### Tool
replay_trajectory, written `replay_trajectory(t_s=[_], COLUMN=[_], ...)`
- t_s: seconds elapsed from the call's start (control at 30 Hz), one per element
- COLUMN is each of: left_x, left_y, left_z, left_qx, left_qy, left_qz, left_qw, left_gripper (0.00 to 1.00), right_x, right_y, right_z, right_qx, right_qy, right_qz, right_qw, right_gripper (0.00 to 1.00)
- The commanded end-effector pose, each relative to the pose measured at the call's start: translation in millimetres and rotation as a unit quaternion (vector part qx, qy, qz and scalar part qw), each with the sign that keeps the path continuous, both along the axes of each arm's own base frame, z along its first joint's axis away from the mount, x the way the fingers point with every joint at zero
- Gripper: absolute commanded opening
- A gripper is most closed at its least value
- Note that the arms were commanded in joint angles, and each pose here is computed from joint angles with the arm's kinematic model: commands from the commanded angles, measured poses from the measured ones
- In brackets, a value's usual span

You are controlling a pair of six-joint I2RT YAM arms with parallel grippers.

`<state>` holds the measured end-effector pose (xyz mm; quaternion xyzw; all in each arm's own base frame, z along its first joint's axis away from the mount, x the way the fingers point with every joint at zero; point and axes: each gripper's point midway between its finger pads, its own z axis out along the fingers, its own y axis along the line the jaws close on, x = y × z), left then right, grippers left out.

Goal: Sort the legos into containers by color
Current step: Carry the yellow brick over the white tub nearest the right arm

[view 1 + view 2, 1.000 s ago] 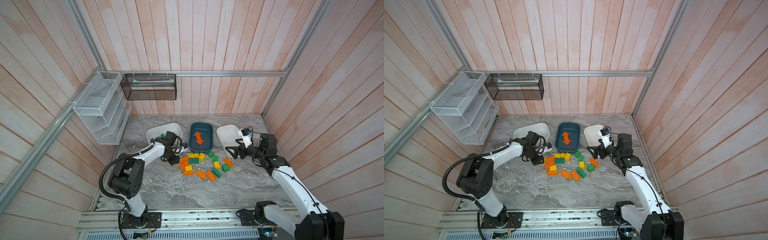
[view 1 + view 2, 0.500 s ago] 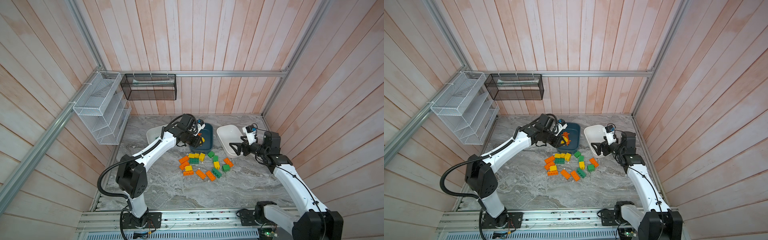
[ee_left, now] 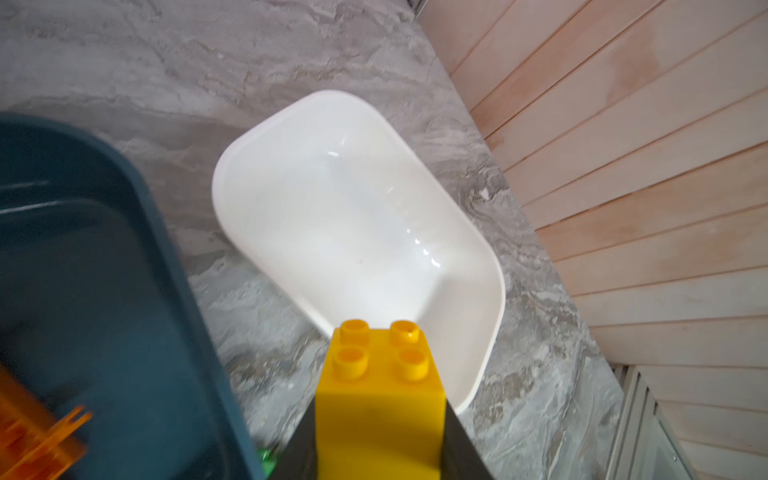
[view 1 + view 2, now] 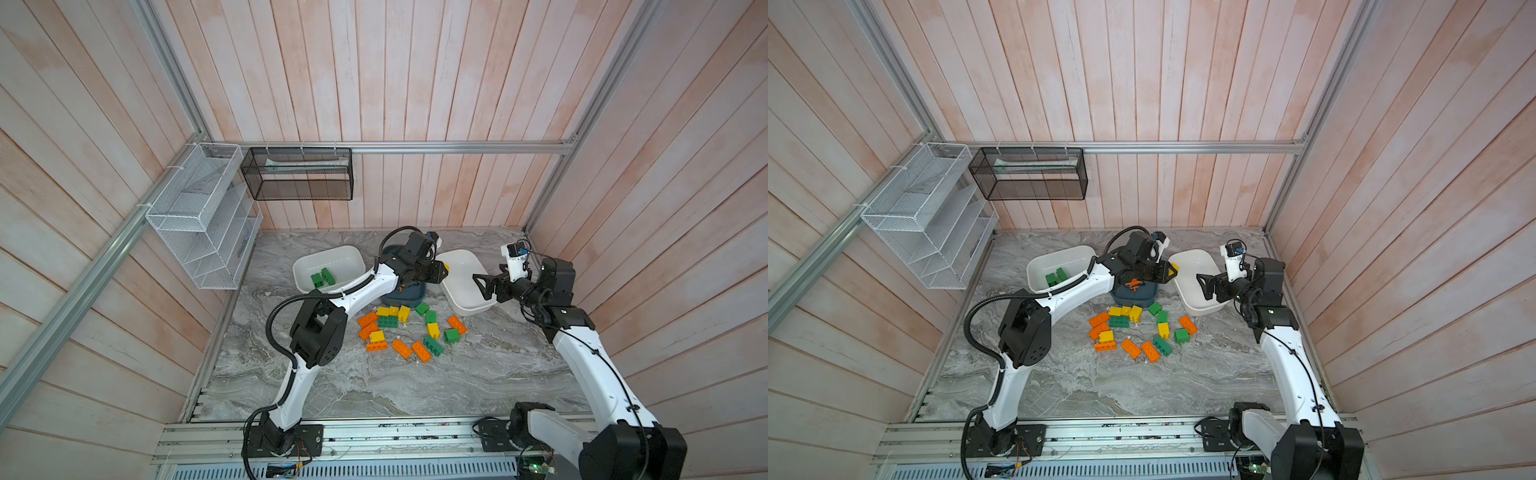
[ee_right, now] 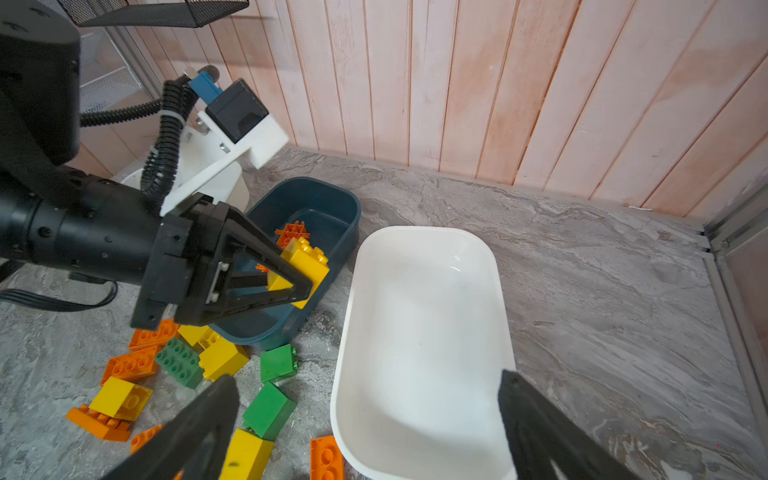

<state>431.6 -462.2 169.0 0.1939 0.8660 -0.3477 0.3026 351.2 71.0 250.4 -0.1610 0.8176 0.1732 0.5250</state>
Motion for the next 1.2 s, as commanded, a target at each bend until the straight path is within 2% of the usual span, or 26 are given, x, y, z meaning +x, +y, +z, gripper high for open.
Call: replay_trajectory(t_s=[0.0, 0.23, 0.57, 0.63, 0.8, 1.0, 1.17], left_x=[22.2, 44.0, 71.2, 70.9, 62.8, 42.7, 4.1], left_y=[-20.4, -39.3, -34.5, -37.2, -38.7, -32.4, -13.0], left_z=[0.6, -19.4, -46.4, -47.2, -26.9, 32.5, 56.6], left_qx=[-0.030, -0.034, 0.030, 0.036, 0.039, 0.012, 0.039], left_qy=[-0.023, -0.066, -0.112, -0.116, -0.134, -0.147, -0.138], left_qz=[0.033, 0.050, 0.090, 0.082, 0.063, 0.037, -0.023], left_qw=[0.999, 0.996, 0.989, 0.989, 0.988, 0.988, 0.989], left_gripper=[0.27, 0.27, 0.29, 0.34, 0.51, 0.65, 0.73], right_x=[0.3, -1.4, -7.5, -8.2, -9.2, -10.0, -13.2], right_y=[-9.5, -14.3, -15.3, -14.3, -13.3, -10.4, -7.9], right_z=[9.2, 7.8, 2.3, 2.7, 6.6, 11.0, 11.5], right_qx=[-0.005, -0.002, 0.001, 0.002, 0.004, 0.015, 0.018], right_qy=[-0.009, -0.006, 0.004, 0.005, 0.003, 0.000, 0.001], right_qz=[-0.020, -0.027, -0.028, -0.026, -0.023, -0.018, -0.010], right_qw=[1.000, 1.000, 1.000, 1.000, 1.000, 1.000, 1.000], right_gripper=[0.98, 0.98, 0.98, 0.98, 0.98, 0.98, 0.98])
